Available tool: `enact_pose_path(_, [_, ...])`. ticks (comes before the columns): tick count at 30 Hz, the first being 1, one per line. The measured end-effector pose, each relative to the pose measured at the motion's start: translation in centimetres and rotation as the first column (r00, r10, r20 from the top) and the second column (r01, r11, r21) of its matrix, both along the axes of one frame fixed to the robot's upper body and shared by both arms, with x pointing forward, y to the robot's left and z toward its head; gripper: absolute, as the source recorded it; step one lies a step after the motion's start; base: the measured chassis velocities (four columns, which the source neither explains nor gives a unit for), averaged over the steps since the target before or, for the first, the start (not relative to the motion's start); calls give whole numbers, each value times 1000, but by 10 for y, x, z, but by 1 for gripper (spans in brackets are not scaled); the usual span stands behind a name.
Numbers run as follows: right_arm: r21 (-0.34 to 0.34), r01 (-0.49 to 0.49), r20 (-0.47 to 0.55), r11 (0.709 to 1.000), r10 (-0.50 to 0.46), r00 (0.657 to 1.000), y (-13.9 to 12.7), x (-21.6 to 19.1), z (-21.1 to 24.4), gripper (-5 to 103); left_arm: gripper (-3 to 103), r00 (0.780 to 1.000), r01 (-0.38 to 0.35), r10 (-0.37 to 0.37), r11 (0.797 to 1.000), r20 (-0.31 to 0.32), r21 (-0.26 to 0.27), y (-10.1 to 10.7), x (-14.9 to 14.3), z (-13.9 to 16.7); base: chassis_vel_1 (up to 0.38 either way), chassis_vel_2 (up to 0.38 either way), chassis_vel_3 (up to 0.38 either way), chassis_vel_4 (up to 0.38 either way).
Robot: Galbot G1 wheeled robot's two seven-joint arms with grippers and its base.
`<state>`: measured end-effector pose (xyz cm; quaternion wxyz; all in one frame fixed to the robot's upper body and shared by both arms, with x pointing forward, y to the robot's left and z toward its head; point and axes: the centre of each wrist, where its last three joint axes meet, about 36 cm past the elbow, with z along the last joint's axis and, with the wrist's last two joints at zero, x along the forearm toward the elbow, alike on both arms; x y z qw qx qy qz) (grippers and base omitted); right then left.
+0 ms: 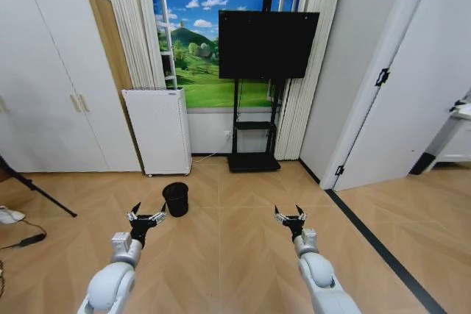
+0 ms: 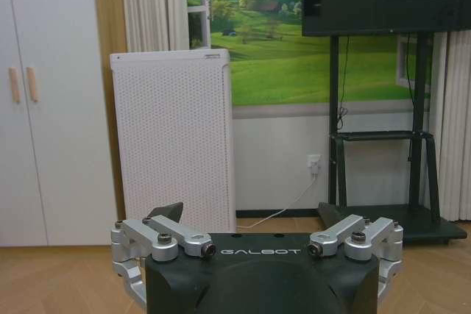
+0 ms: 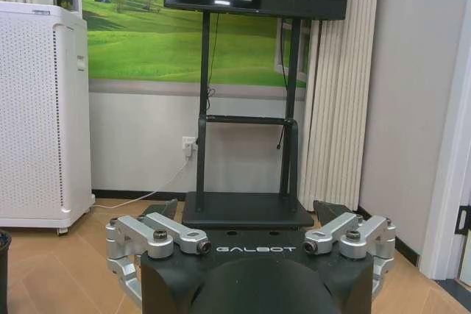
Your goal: Pick up the trash bin and place the garbage on the floor into it.
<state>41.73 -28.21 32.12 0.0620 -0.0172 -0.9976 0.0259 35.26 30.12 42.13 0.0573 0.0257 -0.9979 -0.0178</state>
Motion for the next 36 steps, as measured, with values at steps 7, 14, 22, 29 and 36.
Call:
enact_pose_path(7, [10,2,7,1000,-2,1000,0,-2,-3,100,100,999,-30,30,999,-15,-25,-4,-3,-2,4,-10,-13,20])
enact_pose_path(14, [-5,6,6,1000,-6,1000,-2,-9,-7,100,100,999,-44,44,999,-20,-29,-6,-7,1,0,0,0,0])
enact_pose_path(22, [-6,7,7,1000,-7,1000,-2,-9,-6,100,100,999,-45,44,999,-19,-28,-6,-7,1,0,0,0,0])
enact_pose_path(29, [-6,7,7,1000,-7,1000,-2,-9,-6,100,100,999,-45,44,999,-20,-28,-6,-7,1,0,0,0,0])
enact_pose_path(36, [-6,7,8,1000,-7,1000,-2,-9,-6,100,100,999,-45,44,999,-20,-27,-6,-7,1,0,0,0,0])
